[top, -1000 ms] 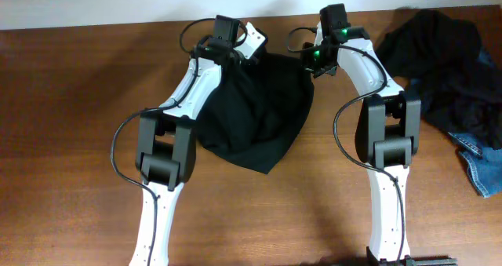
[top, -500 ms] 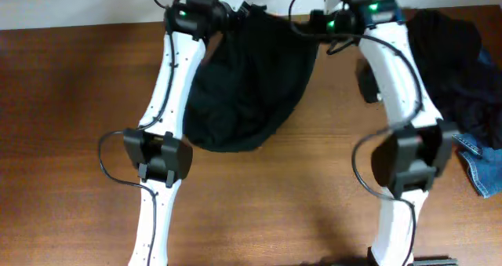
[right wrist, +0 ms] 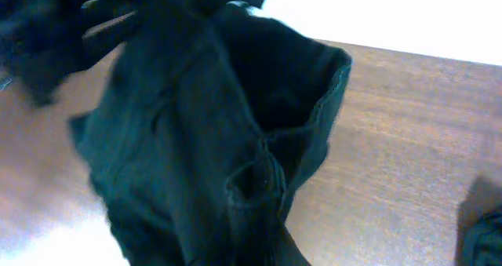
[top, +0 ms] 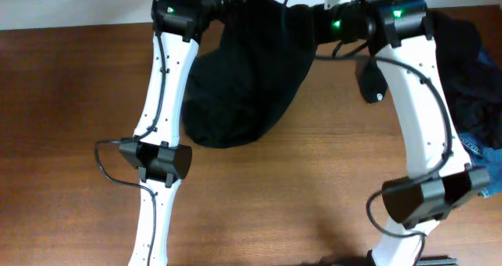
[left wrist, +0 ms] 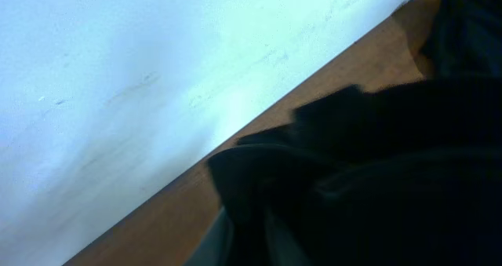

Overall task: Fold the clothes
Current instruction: 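Lift the pants by the waistband with both grippers and shake them out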

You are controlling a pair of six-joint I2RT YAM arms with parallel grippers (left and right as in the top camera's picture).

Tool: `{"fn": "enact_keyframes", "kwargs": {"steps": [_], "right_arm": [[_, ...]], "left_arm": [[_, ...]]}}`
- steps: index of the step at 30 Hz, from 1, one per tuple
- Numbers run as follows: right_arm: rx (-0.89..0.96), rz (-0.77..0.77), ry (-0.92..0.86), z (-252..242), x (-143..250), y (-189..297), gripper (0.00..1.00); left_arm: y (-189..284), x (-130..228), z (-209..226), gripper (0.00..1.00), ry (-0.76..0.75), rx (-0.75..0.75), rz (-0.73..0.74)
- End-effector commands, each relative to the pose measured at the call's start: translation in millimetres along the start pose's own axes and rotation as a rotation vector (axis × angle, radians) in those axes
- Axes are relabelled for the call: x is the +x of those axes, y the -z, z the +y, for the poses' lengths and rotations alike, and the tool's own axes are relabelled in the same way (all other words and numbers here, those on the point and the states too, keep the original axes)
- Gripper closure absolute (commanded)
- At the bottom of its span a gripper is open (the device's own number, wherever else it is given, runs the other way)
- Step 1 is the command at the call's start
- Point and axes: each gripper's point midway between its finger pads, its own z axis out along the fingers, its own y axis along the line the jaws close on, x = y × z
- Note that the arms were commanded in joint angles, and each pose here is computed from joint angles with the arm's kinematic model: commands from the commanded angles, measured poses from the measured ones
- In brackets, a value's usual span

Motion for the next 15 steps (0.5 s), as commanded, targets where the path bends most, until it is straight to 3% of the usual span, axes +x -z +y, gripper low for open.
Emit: {"fn": "enact_keyframes", "kwargs": {"steps": [1,6,11,15], "right_arm": [[-0.008,-0.041,0.178,30,-3,39,0.96],[-0.045,0.013,0.274,51,13,37,0.96],[-0.083,0.040,0.401,73,25,44,0.96],[-0.120,0.067,0.539,93,39,53,0.96]], "left_arm": [[29,4,65,0.83,0.052,-0.162,-0.004],[50,20,109,0.81,0.182,-0.190,-0.010],[71,25,130,0.72,0.225,-0.069,-0.076],[74,24,124,0.72,0.229,0.042,-0.114]]}}
